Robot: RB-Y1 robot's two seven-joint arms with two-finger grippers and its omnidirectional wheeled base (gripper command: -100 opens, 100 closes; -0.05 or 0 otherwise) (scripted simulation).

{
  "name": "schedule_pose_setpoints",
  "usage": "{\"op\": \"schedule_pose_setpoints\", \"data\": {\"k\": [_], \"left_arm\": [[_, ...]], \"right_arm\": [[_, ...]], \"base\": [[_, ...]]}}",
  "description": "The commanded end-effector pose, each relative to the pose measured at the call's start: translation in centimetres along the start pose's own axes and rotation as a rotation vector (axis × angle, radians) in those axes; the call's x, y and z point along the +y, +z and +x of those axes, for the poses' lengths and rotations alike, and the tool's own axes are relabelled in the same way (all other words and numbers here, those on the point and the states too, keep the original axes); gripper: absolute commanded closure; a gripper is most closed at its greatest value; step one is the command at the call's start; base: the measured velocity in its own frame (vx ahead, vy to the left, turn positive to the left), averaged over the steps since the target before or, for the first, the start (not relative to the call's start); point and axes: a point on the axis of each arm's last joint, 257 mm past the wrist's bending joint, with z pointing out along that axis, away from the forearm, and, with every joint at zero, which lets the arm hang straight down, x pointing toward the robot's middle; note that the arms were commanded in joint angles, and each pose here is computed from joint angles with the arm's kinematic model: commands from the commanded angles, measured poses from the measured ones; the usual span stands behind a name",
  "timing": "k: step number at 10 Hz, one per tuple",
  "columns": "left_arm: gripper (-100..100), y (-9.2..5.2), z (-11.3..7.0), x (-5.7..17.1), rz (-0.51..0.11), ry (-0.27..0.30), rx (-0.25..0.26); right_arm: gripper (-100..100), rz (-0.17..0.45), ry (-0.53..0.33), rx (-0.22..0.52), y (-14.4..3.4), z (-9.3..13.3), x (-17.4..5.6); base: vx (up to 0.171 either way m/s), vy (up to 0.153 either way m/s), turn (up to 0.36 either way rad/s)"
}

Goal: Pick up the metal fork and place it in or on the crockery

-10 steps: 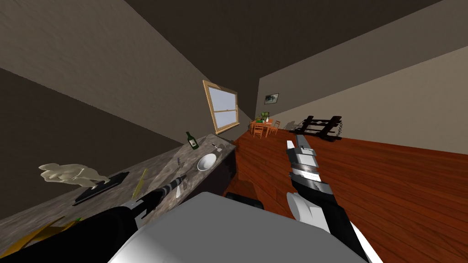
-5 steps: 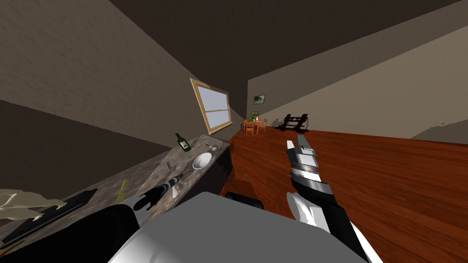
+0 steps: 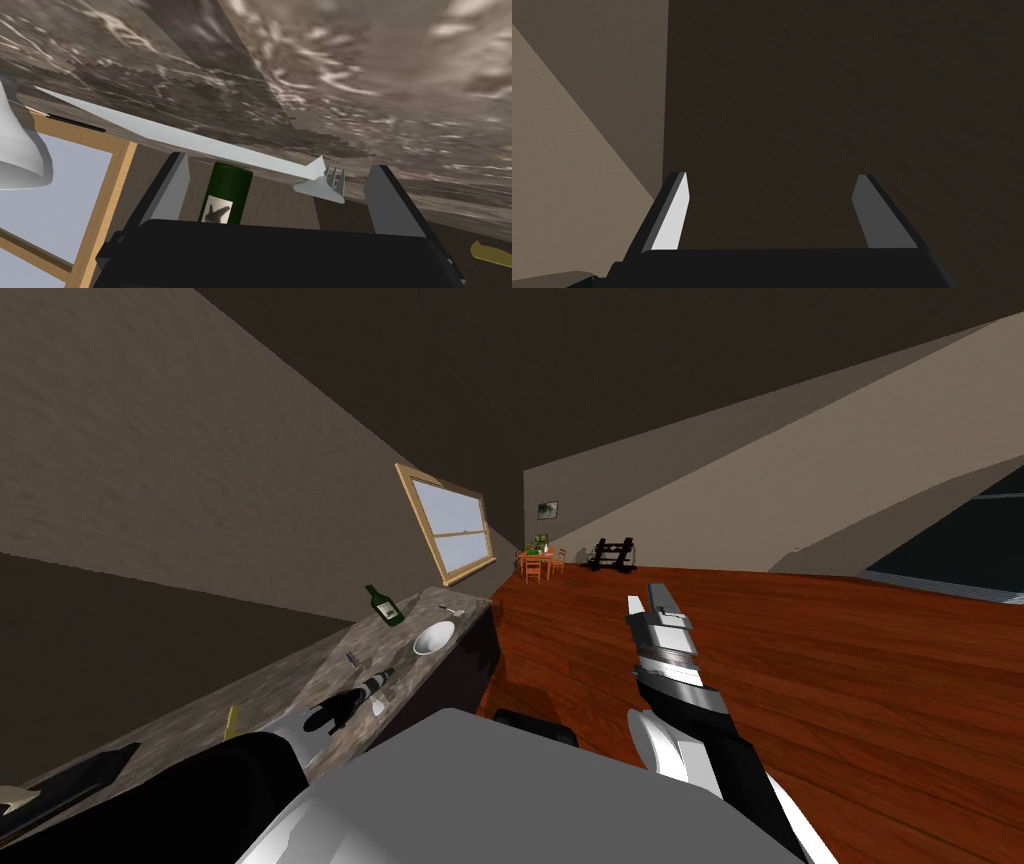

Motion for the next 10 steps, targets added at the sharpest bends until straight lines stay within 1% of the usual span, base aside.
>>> {"op": "schedule_pose_setpoints", "data": {"k": [1,5,6,7,8,10], "left_arm": [[100,0.0,0.0,0.0,0.0,0.0,0.0],[100,0.0,0.1,0.1,-0.003,-0.003,0.001],[0,0.0,0.0,0.1,-0.003,-0.004,0.001],[100,-0.2,0.4,-0.3,0.01,0.01,0.003],[100,-0.7,0.8,-0.8,0.03,0.031,0.009],[100,-1.7,1.7,-1.9,0.071,0.072,0.021]], "right_arm": [[0,0.0,0.0,0.0,0.0,0.0,0.0],[0,0.0,0.0,0.0,0.0,0.0,0.0],[0,0.0,0.0,0.0,0.0,0.0,0.0],[0,0.0,0.0,0.0,0.0,0.0,0.0],[0,0.0,0.0,0.0,0.0,0.0,0.0],[0,0.0,0.0,0.0,0.0,0.0,0.0]], "base": [[-0.012,-0.001,0.022],[-0.002,0.0,0.001],[0.0,0.0,0.0],[0.049,0.017,0.22],[0.106,0.032,0.33],[0.16,0.024,0.291]]}}
